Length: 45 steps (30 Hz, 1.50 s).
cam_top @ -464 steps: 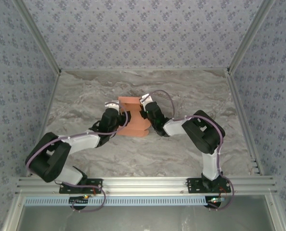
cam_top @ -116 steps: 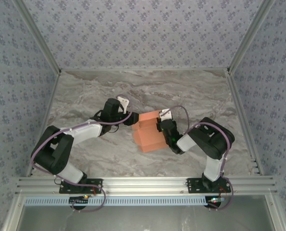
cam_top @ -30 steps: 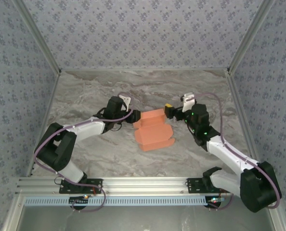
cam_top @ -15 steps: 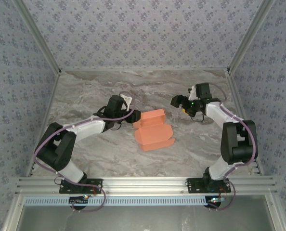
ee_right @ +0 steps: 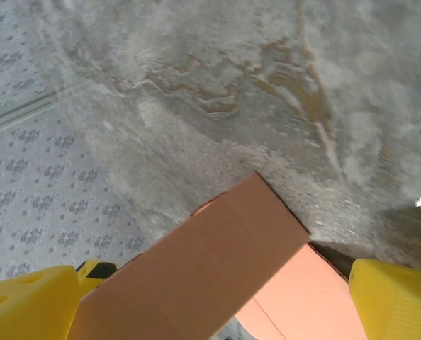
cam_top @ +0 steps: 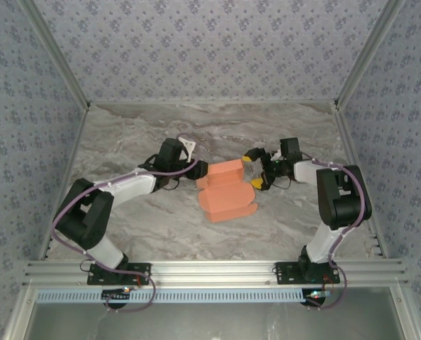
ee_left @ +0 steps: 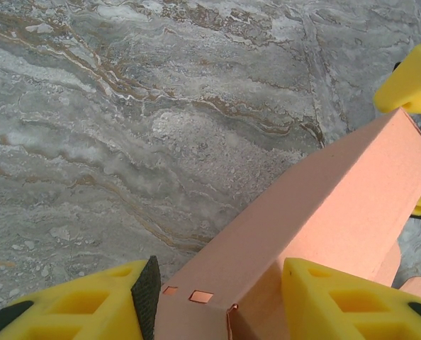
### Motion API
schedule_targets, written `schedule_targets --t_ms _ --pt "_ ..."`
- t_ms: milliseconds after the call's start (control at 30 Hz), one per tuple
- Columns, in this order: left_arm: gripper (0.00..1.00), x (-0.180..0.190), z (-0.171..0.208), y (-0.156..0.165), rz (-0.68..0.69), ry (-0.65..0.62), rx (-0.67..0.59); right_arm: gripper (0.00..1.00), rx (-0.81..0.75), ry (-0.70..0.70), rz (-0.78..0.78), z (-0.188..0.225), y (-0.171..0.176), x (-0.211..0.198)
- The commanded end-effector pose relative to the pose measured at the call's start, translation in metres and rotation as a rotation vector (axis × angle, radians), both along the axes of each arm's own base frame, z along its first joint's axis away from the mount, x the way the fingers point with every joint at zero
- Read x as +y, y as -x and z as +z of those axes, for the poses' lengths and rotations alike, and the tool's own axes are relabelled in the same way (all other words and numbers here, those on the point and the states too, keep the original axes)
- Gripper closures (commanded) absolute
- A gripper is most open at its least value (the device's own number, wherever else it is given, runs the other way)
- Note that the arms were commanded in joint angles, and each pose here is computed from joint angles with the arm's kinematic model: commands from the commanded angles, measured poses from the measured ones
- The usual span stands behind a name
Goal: Fold the paper box
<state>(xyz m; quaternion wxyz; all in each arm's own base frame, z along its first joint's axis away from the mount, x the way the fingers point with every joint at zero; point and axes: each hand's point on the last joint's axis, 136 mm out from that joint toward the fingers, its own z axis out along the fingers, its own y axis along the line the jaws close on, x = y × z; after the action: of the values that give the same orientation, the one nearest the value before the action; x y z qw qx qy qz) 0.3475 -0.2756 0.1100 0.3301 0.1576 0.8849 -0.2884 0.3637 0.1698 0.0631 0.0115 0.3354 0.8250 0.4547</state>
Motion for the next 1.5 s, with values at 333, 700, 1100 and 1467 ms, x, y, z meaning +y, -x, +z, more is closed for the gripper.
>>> schedule_targets --t_ms 333,700,1100,1467 --pt "0.52 0.023 -0.059 0.027 -0.008 -0.181 0.184 0.00 0.379 0.299 -0.166 0.019 0.028 -0.021" --pt "0.52 0.020 -0.062 0.026 -0.009 -0.177 0.188 0.00 0.382 0.421 -0.148 0.025 0.015 0.007" --pt "0.52 0.017 -0.068 0.026 -0.015 -0.171 0.194 0.17 0.425 0.497 -0.143 0.003 0.008 0.021" --pt "0.52 0.014 -0.069 0.025 -0.019 -0.164 0.194 0.13 0.476 0.497 -0.166 -0.007 0.015 0.028"
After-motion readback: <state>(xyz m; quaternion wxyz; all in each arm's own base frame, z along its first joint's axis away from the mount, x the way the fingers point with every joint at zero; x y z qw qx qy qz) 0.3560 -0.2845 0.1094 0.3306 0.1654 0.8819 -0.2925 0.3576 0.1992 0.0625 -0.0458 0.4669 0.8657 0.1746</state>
